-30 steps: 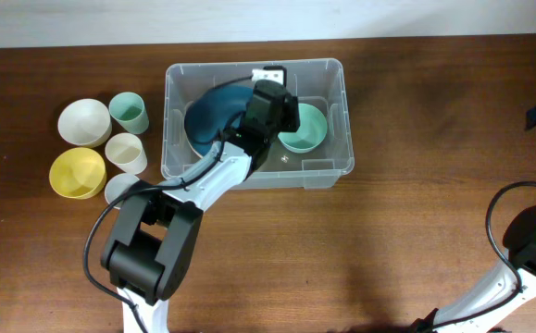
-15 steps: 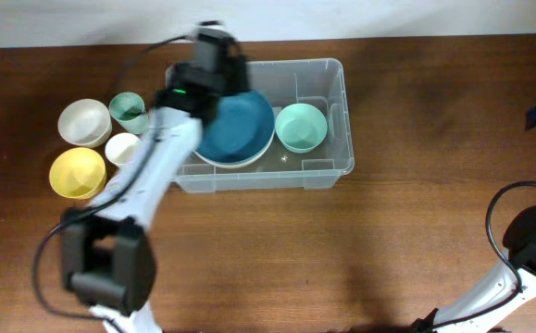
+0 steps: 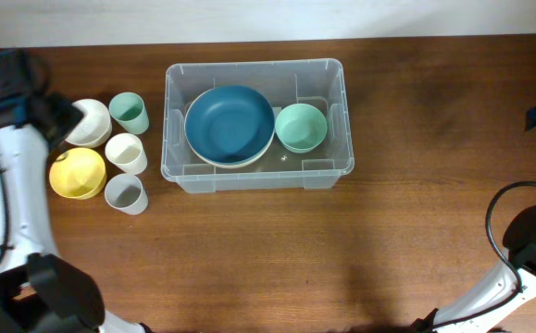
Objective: Pack container
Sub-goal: 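Move the left gripper to the yellow bowl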
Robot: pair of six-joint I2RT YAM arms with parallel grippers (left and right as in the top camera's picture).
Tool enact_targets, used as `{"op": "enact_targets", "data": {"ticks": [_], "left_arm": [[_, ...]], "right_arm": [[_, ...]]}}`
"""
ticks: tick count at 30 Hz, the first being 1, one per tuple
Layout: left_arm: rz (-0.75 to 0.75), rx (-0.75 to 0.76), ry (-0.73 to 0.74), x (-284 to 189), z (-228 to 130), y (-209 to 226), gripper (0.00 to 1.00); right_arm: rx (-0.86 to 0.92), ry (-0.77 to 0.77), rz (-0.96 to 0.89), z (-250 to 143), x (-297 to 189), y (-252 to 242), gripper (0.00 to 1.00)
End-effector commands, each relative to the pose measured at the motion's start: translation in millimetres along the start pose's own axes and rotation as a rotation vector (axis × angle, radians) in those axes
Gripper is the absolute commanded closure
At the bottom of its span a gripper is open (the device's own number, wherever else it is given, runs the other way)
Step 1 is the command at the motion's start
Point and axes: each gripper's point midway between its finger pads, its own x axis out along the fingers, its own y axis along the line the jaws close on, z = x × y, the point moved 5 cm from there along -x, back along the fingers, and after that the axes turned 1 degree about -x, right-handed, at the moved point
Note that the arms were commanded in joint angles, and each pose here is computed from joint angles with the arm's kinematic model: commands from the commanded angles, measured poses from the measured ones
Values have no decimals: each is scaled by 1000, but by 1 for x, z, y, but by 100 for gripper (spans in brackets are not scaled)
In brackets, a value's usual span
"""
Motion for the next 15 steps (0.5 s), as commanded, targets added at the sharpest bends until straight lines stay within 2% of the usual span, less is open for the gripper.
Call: {"op": "enact_targets", "data": {"ticks": [1, 7, 15], "left_arm": [[-6, -139, 140, 30, -12, 24, 1], [28, -212, 236, 75, -39, 60, 1], [37, -242, 268, 110, -73, 73, 1]], "right_arm": [[-5, -20, -8, -1, -6, -4, 1], [-5, -20, -8, -1, -6, -4, 1], [-4, -20, -8, -1, -6, -4, 1]]}}
